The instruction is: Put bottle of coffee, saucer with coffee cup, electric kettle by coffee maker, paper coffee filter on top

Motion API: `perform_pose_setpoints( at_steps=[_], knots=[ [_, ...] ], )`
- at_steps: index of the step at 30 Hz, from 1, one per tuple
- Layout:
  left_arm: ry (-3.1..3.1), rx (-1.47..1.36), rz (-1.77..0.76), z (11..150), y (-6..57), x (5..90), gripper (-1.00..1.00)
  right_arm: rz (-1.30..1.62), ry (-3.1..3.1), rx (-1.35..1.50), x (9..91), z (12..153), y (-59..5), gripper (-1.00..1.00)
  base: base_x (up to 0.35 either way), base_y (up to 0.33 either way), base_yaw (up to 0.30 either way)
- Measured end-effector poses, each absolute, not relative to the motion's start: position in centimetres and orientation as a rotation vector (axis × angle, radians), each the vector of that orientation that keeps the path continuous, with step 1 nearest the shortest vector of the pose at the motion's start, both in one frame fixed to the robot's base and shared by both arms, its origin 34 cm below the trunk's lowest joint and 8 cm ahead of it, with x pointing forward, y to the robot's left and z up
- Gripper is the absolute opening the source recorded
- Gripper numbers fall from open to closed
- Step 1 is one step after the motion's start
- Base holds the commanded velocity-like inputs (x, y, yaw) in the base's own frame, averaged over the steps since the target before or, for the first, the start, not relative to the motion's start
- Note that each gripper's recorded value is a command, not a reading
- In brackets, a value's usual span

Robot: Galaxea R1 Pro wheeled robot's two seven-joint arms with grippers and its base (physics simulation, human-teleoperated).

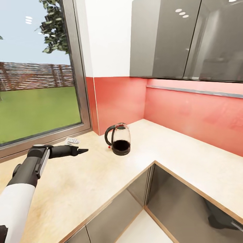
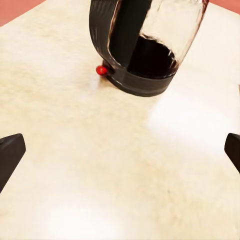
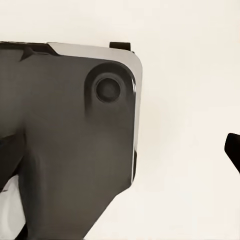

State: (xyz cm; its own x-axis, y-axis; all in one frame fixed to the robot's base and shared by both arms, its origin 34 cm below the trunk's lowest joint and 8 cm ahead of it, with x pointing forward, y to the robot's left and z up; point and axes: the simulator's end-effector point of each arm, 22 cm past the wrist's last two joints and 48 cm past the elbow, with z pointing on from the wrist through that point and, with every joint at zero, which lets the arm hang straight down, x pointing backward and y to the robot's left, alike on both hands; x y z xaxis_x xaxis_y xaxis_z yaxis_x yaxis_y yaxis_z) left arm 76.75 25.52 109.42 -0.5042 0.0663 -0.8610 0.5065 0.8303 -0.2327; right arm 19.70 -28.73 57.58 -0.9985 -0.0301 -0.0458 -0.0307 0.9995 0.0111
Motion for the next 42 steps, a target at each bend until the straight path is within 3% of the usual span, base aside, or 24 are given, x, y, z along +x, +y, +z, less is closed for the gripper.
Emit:
perform_pose_setpoints(
  at_steps=[9, 24, 34, 42],
  knots=[
    [2.048, 0.420, -0.576, 109.4, 25.5, 76.7, 1.00, 0.017, 3.093, -0.100, 19.7, 57.6, -28.7, 1.00, 0.215, 0.000, 0.000],
    [2.049, 0.423, -0.578, 109.3, 25.5, 76.7, 1.00, 0.031, 3.097, -0.095, 19.7, 57.6, -28.1, 1.00, 0.013, 0.000, 0.000],
    [2.044, 0.749, -0.635, 107.1, 18.0, 74.0, 1.00, 0.030, 3.098, -0.092, 19.6, 57.6, -28.1, 1.00, 0.000, 0.000, 0.000],
    [2.036, 0.788, -0.628, 106.9, 17.4, 73.8, 1.00, 0.030, 3.098, -0.092, 19.6, 57.6, -28.1, 1.00, 0.000, 0.000, 0.000]
  ],
)
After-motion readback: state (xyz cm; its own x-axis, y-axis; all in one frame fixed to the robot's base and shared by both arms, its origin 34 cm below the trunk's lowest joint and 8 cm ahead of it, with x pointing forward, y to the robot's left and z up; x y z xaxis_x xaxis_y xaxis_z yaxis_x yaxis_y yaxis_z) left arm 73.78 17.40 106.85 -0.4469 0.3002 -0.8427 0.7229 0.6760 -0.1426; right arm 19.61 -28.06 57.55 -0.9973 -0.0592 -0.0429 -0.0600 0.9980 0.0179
